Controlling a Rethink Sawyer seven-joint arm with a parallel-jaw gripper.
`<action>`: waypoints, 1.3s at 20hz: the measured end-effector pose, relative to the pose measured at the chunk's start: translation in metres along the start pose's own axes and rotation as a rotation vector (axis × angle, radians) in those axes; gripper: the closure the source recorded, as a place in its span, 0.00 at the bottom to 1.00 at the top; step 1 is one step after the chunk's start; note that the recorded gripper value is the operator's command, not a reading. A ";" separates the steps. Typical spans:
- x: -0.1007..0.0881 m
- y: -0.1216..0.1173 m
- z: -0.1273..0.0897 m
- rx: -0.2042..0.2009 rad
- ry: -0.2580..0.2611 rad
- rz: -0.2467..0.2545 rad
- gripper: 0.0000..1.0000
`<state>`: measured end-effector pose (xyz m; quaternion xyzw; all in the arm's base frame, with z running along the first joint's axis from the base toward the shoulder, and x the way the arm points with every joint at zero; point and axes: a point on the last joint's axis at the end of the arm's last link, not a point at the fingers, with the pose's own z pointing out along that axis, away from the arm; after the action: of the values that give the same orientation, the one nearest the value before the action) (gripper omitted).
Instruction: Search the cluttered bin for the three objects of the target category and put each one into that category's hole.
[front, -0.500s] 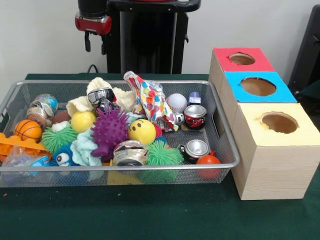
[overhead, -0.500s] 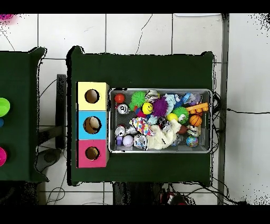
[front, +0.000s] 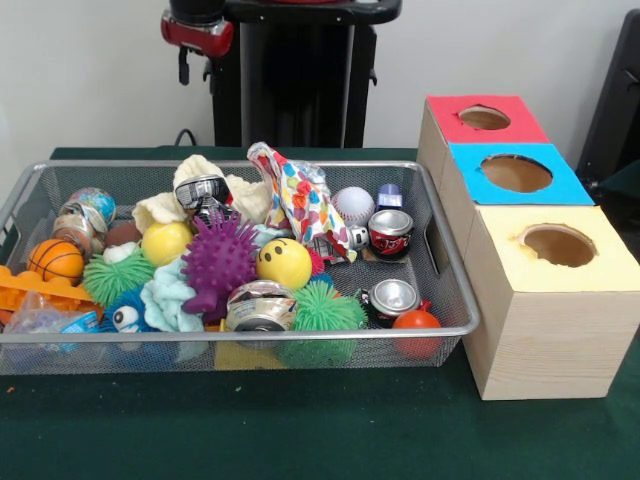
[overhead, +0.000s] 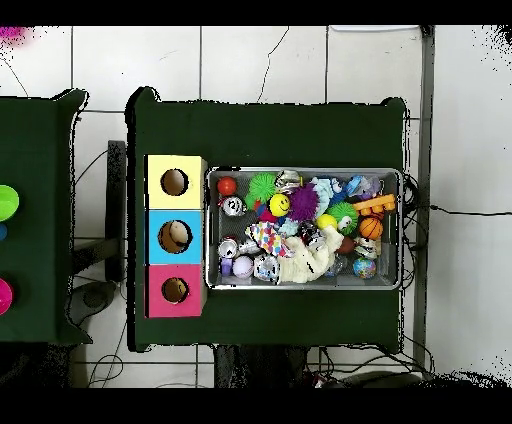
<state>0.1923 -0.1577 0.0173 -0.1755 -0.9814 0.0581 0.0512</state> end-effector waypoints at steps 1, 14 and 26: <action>0.002 0.001 0.000 0.004 0.006 0.000 0.00; 0.025 -0.059 0.034 0.019 0.072 0.136 0.00; 0.008 -0.105 0.094 0.078 0.051 0.088 0.00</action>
<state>0.1379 -0.2620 -0.0614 -0.2177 -0.9681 0.0942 0.0805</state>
